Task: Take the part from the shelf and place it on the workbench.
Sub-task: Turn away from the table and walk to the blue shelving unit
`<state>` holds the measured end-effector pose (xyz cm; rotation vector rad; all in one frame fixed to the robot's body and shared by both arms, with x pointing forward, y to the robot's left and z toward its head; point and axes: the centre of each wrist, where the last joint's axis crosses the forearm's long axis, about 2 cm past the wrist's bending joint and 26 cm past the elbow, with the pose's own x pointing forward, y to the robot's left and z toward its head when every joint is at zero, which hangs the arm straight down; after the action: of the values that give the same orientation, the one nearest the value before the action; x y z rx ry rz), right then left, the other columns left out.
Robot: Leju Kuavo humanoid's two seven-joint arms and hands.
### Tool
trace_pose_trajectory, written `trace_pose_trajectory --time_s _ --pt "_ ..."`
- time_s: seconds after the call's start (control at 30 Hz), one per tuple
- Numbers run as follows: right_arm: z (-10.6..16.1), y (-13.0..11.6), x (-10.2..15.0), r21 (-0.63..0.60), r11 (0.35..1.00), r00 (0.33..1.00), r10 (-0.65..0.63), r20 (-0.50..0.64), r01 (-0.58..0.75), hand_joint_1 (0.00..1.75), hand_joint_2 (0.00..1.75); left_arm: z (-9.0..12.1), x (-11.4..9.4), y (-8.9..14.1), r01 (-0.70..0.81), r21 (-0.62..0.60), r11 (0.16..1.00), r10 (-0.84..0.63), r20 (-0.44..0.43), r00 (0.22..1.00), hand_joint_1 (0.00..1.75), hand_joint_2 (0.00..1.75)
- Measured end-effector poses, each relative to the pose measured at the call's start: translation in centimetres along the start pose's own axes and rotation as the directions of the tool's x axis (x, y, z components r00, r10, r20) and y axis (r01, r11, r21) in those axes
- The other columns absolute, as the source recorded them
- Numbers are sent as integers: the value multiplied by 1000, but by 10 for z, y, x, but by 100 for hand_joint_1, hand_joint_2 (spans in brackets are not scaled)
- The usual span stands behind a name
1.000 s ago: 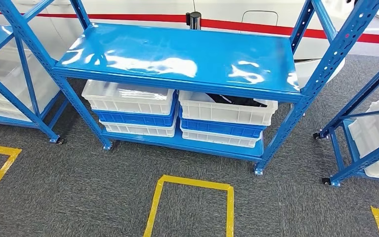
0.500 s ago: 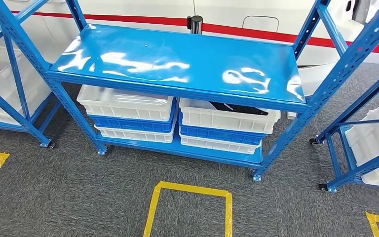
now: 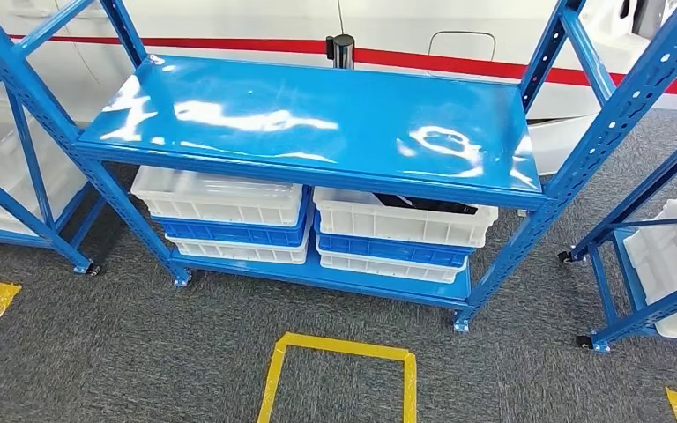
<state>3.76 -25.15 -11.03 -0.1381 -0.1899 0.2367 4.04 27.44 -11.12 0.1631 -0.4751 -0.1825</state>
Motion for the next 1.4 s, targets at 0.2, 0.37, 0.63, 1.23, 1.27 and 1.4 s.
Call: trace_pose_trajectory --time_s 0.2,0.37,0.63,1.23,1.27,1.4 --pt "0 1 -1 3 1000 1000 -2 -3 2 0 0 0 -1 0 0 0 1000 0 -4 1000 0 0" --pt "0 2 1 5 1000 1000 0 0 0 0 0 0 -1 1 -1 3 1000 1 -4 1000 0 0" --pt "0 2 0 4 1000 1000 1 -2 -1 0 0 0 0 1 -1 2 1000 2 -8 1000 0 0" --pt "0 2 0 5 1000 1000 2 -4 -2 0 0 0 0 0 0 -1 1000 0 -13 1000 0 0" --pt "0 2 -1 5 1000 1000 2 -4 -2 0 0 0 0 1 0 -1 1000 0 -13 1000 0 0" --pt "0 2 2 6 1000 1000 2 0 -2 0 0 -1 2 1 3 -1 1000 -3 -10 1000 0 0"
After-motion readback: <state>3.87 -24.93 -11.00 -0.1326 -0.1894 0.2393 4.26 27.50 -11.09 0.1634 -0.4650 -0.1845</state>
